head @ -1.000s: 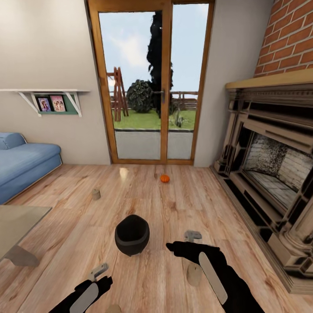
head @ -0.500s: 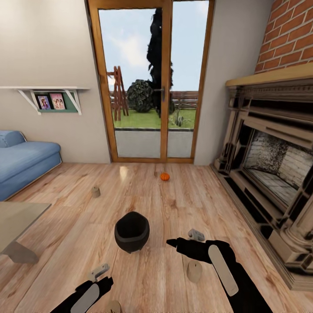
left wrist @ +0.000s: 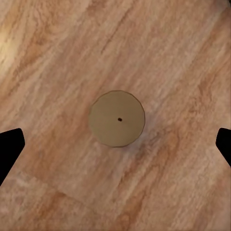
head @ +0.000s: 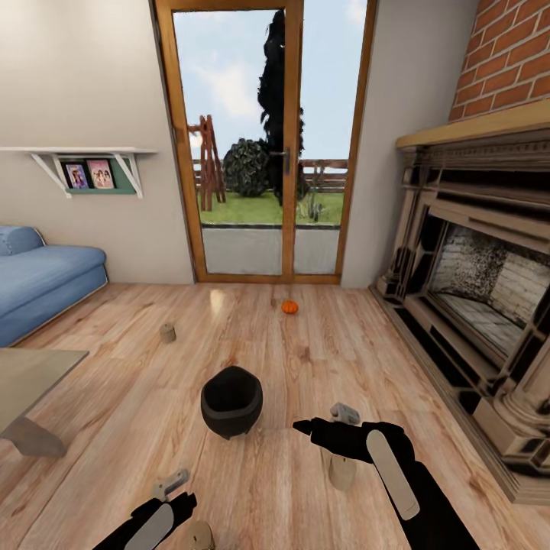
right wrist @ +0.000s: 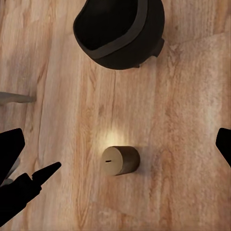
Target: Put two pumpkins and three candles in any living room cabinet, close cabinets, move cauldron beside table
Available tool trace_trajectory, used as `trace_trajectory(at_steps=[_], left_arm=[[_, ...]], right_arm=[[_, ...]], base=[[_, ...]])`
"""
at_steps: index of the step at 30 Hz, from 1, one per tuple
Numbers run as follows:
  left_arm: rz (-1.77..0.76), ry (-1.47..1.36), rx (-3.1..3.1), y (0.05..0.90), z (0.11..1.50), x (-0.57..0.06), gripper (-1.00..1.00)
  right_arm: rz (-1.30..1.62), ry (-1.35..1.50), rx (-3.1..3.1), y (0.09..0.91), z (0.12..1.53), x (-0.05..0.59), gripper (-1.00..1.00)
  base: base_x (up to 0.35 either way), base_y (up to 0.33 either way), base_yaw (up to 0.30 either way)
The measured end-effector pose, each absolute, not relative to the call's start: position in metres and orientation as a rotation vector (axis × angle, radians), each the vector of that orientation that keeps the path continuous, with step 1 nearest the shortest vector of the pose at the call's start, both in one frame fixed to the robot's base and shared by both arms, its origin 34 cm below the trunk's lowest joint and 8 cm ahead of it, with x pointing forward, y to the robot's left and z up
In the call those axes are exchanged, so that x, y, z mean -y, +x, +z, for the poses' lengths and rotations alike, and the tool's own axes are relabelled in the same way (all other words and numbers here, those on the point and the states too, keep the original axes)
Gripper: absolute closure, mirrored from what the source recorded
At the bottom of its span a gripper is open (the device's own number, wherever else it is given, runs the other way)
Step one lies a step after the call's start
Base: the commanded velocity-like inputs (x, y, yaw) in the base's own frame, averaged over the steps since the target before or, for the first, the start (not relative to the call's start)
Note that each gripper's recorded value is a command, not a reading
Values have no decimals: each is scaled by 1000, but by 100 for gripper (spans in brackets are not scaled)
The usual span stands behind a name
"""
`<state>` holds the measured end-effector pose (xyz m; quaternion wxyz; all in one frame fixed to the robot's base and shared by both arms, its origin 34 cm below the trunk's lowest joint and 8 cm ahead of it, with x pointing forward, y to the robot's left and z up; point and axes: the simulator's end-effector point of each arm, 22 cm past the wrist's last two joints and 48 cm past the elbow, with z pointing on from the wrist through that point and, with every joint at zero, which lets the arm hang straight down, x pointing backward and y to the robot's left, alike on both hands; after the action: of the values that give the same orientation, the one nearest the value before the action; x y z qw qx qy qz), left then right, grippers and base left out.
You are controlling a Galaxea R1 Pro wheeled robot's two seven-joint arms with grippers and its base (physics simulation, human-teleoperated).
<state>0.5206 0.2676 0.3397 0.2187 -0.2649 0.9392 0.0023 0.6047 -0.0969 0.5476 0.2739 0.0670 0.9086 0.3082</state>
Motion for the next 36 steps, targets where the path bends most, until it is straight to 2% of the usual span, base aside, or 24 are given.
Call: trace_trajectory(at_steps=[16,36], left_arm=[[-28,-740,-2598,520,307,-245,-100],[57,-788,-2581,493,248,-258,-100]], right_arm=[[837,162,-2465,592,514,96,-100],[833,158,-2472,579,468,97,-100]], base=[[0,0,0],[0,0,0]])
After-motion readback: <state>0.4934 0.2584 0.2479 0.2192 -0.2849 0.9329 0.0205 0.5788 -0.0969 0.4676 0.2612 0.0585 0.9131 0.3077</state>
